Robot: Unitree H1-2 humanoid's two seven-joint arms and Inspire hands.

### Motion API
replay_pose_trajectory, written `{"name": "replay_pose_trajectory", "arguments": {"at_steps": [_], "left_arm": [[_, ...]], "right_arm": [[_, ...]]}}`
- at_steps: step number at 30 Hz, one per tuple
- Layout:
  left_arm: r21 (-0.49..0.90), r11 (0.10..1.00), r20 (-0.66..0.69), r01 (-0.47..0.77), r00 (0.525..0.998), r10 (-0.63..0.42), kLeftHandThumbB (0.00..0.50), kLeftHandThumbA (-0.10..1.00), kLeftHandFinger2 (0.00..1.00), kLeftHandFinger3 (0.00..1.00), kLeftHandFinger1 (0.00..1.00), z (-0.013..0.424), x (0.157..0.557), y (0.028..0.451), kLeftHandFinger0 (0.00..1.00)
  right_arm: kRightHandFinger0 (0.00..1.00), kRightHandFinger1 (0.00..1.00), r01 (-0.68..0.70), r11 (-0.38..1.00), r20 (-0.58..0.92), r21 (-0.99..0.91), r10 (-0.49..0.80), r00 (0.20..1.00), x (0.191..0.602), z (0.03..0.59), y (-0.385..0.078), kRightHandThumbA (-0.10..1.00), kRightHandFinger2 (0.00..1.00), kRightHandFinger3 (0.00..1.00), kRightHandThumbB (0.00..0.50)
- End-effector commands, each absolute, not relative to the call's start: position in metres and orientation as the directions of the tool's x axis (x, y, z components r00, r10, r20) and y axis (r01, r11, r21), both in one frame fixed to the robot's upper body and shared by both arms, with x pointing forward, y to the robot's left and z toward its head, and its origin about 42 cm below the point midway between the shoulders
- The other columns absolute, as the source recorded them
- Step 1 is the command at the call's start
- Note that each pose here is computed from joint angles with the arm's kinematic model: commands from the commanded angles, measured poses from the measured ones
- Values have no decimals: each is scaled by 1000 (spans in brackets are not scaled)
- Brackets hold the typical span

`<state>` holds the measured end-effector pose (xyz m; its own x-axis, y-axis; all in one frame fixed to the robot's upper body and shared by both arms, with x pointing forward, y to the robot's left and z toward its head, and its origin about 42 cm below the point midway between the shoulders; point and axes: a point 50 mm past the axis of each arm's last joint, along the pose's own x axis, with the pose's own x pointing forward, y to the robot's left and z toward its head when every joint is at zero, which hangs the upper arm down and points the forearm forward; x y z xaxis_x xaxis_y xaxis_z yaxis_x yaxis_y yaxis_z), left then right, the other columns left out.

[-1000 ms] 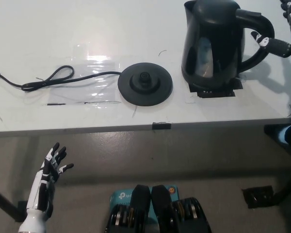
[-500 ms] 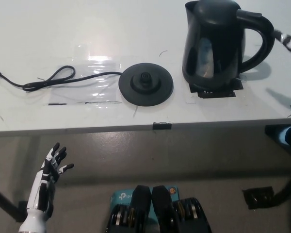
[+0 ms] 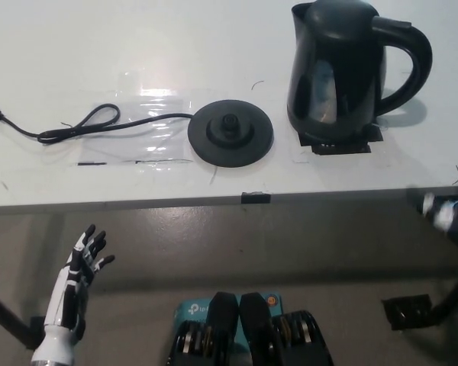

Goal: Use the right hand to grab the handle of the kettle from the base and place it on the right side

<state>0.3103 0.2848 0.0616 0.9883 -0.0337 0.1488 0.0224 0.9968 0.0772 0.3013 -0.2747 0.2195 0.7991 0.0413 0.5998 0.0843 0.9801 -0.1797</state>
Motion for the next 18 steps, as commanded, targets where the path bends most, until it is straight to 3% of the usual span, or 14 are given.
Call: {"name": "replay_pose_trajectory", "arguments": {"at_steps": [1, 2, 8, 12, 14, 16, 18], "left_arm": [[111, 993, 232, 33, 971, -58, 500, 1000, 1000, 1000, 1000, 89, 328, 297, 923], [110, 993, 231, 35, 971, -60, 500, 1000, 1000, 1000, 1000, 89, 327, 296, 925], [116, 992, 230, 40, 971, -66, 500, 1000, 1000, 1000, 1000, 85, 323, 293, 889], [119, 992, 226, 45, 971, -71, 500, 1000, 1000, 1000, 1000, 84, 323, 292, 896], [121, 991, 224, 48, 972, -75, 500, 1000, 1000, 1000, 1000, 82, 322, 292, 912], [119, 991, 211, 54, 974, -78, 500, 1000, 1000, 1000, 1000, 79, 318, 291, 989], [120, 991, 196, 59, 977, -82, 500, 1000, 1000, 1000, 1000, 74, 313, 289, 996]], "right_arm": [[1000, 1000, 118, 945, 652, -305, 117, 749, 267, 201, -258, 1000, 1000, 1000, 370], [1000, 1000, 109, 948, 637, -299, 114, 762, 267, 196, -259, 1000, 1000, 1000, 372], [1000, 1000, 5, 964, 443, -264, 117, 889, 289, 130, -243, 1000, 1000, 1000, 277], [1000, 1000, -39, 963, 365, -266, 138, 921, 293, 107, -240, 1000, 1000, 1000, 340], [1000, 1000, -55, 960, 356, -274, 154, 922, 288, 106, -241, 1000, 1000, 1000, 325], [1000, 1000, -67, 960, 338, -272, 160, 927, 283, 101, -245, 1000, 1000, 1000, 290], [1000, 1000, -83, 961, 315, -263, 167, 934, 277, 95, -247, 1000, 1000, 1000, 290]]}}
